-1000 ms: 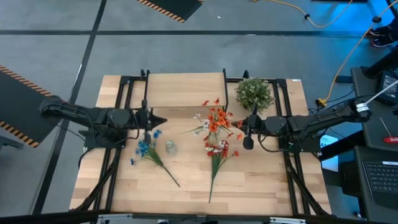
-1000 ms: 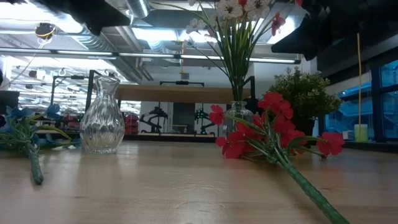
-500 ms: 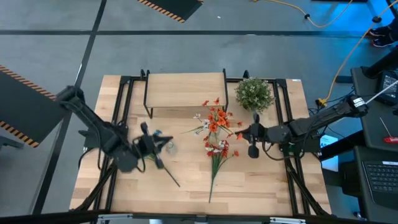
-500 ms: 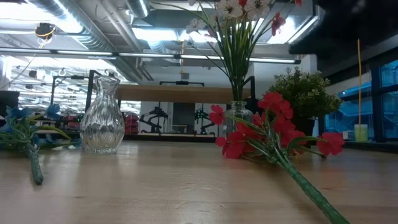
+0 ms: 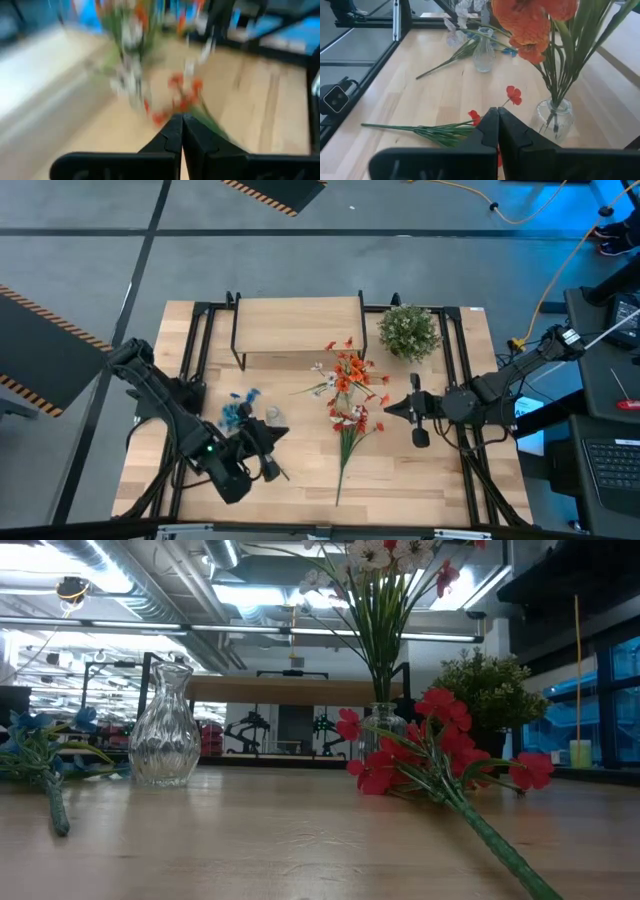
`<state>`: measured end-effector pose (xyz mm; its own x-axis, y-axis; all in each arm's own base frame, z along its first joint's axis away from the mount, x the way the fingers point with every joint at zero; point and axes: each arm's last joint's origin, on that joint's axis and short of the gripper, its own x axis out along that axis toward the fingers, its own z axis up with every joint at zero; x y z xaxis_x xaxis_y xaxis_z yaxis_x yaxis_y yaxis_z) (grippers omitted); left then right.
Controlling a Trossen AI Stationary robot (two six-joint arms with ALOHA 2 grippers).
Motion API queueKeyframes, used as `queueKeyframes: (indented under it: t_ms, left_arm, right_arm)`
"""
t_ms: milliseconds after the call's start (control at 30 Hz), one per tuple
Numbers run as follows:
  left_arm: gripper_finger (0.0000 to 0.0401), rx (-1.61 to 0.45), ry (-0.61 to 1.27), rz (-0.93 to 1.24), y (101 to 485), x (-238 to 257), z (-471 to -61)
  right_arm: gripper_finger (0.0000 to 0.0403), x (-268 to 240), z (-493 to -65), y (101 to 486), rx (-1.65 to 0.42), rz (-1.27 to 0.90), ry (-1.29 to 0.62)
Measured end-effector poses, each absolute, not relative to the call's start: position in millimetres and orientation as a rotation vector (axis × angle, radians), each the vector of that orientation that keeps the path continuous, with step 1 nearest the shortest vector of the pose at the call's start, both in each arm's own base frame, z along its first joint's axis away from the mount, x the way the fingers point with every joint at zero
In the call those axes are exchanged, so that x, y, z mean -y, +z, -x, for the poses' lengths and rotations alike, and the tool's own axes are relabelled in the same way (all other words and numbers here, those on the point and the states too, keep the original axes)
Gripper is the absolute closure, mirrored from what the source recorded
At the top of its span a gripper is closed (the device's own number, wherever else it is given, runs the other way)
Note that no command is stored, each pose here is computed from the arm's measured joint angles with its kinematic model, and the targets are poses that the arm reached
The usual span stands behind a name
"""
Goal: Pick and place flowers into a vace then onto a shelf
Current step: Put the blue flowers into the left transparent vase
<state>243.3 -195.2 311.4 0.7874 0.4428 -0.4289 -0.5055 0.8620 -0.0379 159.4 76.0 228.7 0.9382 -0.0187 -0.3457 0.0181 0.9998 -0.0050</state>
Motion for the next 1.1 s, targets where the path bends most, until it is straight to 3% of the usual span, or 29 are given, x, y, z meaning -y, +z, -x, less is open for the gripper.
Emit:
queueKeyframes:
  t_ms: [133, 333, 667, 1100]
  left_arm:
    - [0.04, -0.676, 0.55, 0.35, 304.1, 194.5, -245.8]
    - [0.04, -0.933, 0.796, 0.538, 290.9, 192.8, -241.2]
    - [0.04, -0.838, 0.99, 0.893, 290.9, 212.0, -229.4]
    - [0.0392, -0.833, 1.214, 0.864, 240.1, 227.7, -246.8]
  right_arm:
    - [0.04, -75.9, -159.4, 228.7, -0.353, 0.02, -0.016]
    - [0.0399, -75.4, -159.6, 228.7, -0.354, 0.036, -0.016]
    - [0.0399, -75.1, -159.0, 227.0, -0.372, 0.067, -0.013]
    - [0.0399, -74.9, -158.6, 226.0, -0.382, 0.097, -0.008]
